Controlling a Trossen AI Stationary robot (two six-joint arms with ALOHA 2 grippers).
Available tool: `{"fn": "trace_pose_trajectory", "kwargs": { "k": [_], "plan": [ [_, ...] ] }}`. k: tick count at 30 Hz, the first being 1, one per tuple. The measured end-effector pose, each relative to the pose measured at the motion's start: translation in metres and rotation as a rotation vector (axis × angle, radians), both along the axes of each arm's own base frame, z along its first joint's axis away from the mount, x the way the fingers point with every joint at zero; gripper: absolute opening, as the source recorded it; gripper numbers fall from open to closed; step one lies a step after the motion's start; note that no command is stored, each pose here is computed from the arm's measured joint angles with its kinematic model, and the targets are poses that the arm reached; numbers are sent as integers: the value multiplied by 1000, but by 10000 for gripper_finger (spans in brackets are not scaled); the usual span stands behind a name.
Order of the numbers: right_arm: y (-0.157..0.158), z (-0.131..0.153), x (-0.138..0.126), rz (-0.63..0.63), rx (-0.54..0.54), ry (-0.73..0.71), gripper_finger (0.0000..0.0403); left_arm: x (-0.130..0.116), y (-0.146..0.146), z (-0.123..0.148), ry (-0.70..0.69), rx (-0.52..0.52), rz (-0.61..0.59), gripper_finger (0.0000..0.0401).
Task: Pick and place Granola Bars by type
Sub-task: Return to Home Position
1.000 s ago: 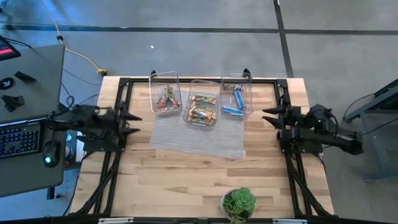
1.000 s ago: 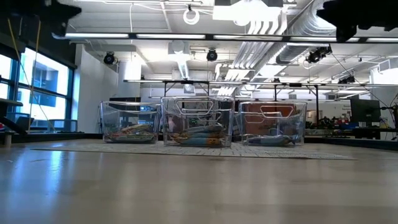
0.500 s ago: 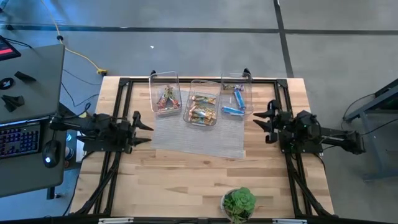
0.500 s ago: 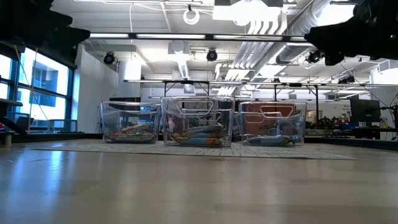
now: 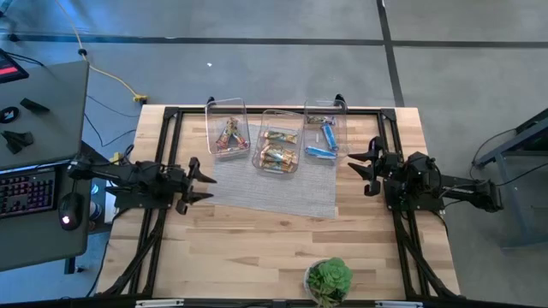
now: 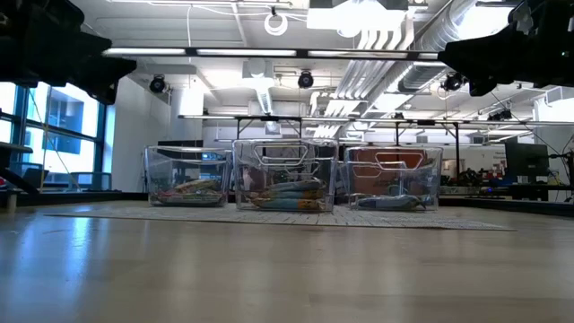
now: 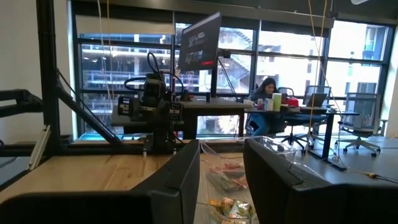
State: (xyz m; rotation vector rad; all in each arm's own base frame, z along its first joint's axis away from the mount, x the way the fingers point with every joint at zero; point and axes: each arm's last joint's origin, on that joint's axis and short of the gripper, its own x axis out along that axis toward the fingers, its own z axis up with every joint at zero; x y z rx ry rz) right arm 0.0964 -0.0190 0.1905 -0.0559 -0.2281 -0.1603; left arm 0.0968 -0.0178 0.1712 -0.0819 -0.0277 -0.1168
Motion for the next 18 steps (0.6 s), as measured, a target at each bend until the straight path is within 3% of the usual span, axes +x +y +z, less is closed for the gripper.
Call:
{"fn": "trace_pose_trajectory", "kwargs": {
  "k": [18],
  "plan": [
    [0,0,0,0,0,0,108,5,2,-8,84,12,95,207]
  ]
}}
